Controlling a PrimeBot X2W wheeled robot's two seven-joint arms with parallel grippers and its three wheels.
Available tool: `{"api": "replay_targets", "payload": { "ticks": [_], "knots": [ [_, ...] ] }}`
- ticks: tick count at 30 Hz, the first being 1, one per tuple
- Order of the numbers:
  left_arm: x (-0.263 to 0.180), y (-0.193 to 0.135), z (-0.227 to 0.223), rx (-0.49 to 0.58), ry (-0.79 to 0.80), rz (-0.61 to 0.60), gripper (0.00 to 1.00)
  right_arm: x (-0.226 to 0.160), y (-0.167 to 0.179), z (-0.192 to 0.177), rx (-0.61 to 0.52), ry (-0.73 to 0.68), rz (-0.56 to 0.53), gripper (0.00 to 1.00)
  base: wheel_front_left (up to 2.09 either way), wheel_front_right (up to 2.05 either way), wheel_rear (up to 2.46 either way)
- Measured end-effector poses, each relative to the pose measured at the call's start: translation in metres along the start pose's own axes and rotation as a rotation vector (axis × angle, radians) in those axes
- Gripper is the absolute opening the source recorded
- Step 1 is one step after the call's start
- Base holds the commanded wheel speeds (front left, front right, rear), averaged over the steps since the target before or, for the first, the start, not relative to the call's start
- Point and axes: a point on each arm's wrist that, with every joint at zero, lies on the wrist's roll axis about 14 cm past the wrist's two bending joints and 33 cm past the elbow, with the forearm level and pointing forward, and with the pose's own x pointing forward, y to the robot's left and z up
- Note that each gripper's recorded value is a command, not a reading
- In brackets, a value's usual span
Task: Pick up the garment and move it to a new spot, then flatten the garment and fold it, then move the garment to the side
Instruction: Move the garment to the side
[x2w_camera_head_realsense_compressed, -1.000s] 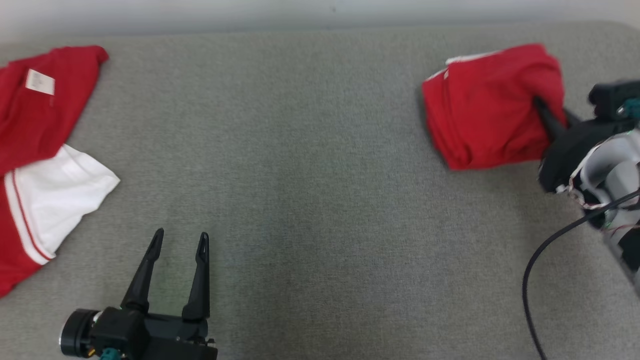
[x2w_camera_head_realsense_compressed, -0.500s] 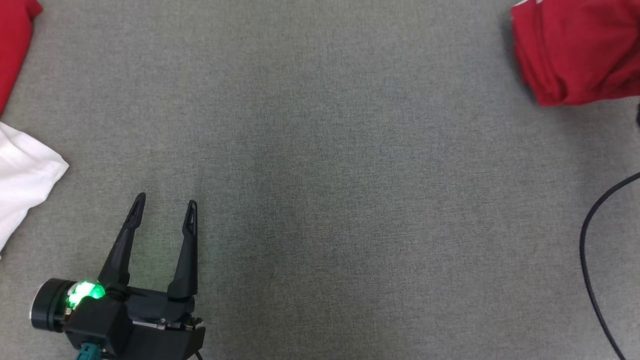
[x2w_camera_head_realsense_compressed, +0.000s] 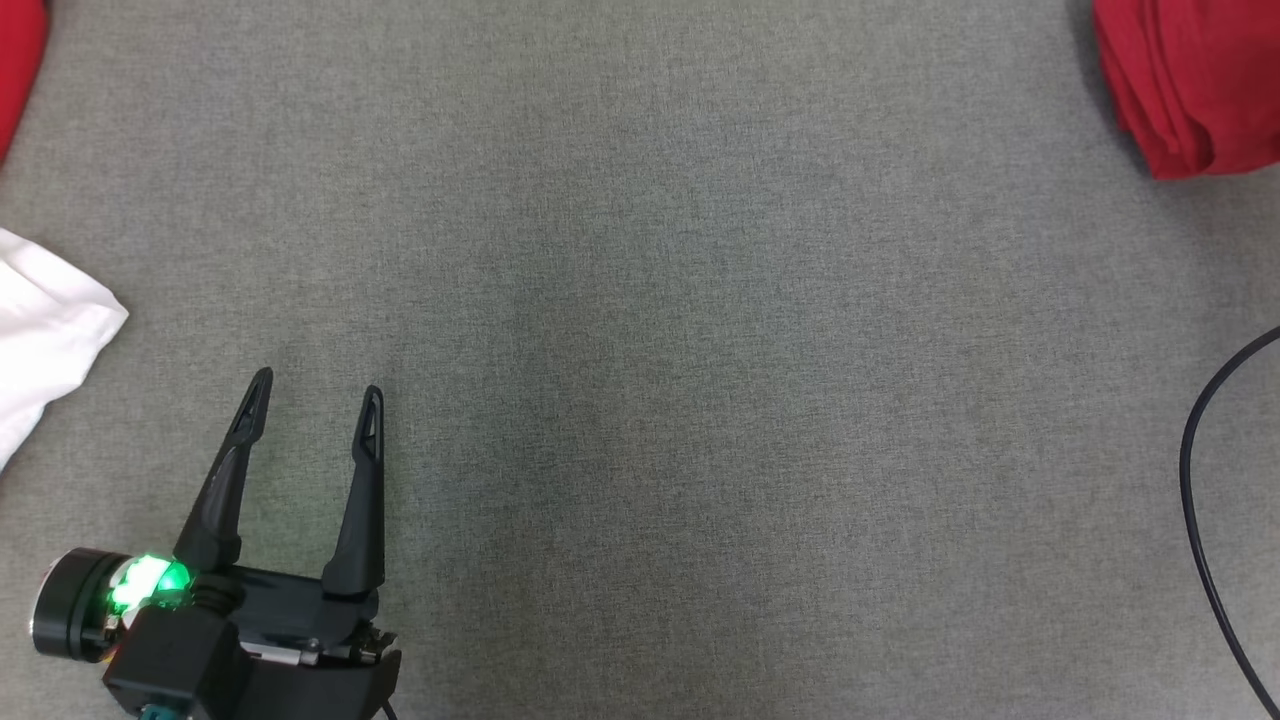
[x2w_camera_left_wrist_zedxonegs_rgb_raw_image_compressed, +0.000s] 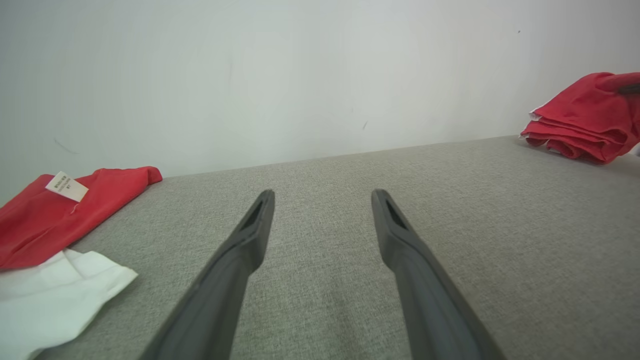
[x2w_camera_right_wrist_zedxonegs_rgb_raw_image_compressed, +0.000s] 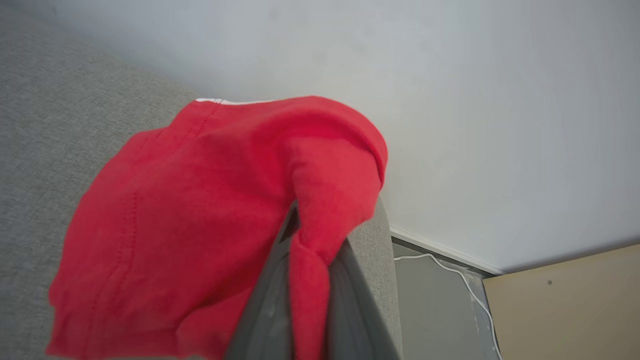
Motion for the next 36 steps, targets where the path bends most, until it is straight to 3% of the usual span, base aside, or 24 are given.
{"api": "replay_targets", "payload": {
  "ticks": [4, 5, 6, 7, 19, 27, 30, 36],
  "knots": [
    [0.000, 0.000, -0.003, 0.002, 0.008, 0.001, 1.00, 0.002, -0.003, -0.004, -0.003, 0.011, -0.010, 0.00, 0.00, 0.00, 0.00],
    [0.000, 0.001, -0.004, 0.002, 0.009, 0.002, 1.00, 0.003, -0.004, -0.003, -0.002, 0.008, -0.013, 0.29, 0.00, 0.00, 0.00],
    [0.000, 0.000, -0.005, 0.002, 0.010, 0.002, 1.00, 0.003, -0.006, -0.004, -0.007, 0.009, -0.017, 0.72, 0.00, 0.00, 0.00],
    [0.000, 0.001, -0.005, 0.002, 0.011, 0.003, 1.00, 0.003, -0.006, -0.006, -0.012, 0.015, -0.019, 1.00, 0.00, 0.00, 0.00],
    [-0.003, 0.001, -0.004, 0.000, 0.019, 0.012, 1.00, -0.002, -0.016, 0.000, -0.062, 0.005, -0.047, 1.00, 0.00, 0.00, 0.00],
    [-0.007, 0.003, 0.011, -0.012, -0.005, 0.031, 1.00, -0.020, -0.042, 0.005, -0.107, 0.019, -0.111, 1.00, 0.00, 0.00, 0.00],
    [-0.009, 0.005, 0.016, -0.010, -0.012, 0.041, 1.00, -0.025, -0.046, 0.015, -0.076, -0.016, -0.128, 1.00, 0.00, 0.00, 0.00],
    [-0.014, 0.005, 0.029, -0.032, -0.028, 0.055, 1.00, -0.036, -0.042, 0.046, 0.097, -0.146, -0.145, 1.00, 0.00, 0.00, 0.00]
  ]
}}
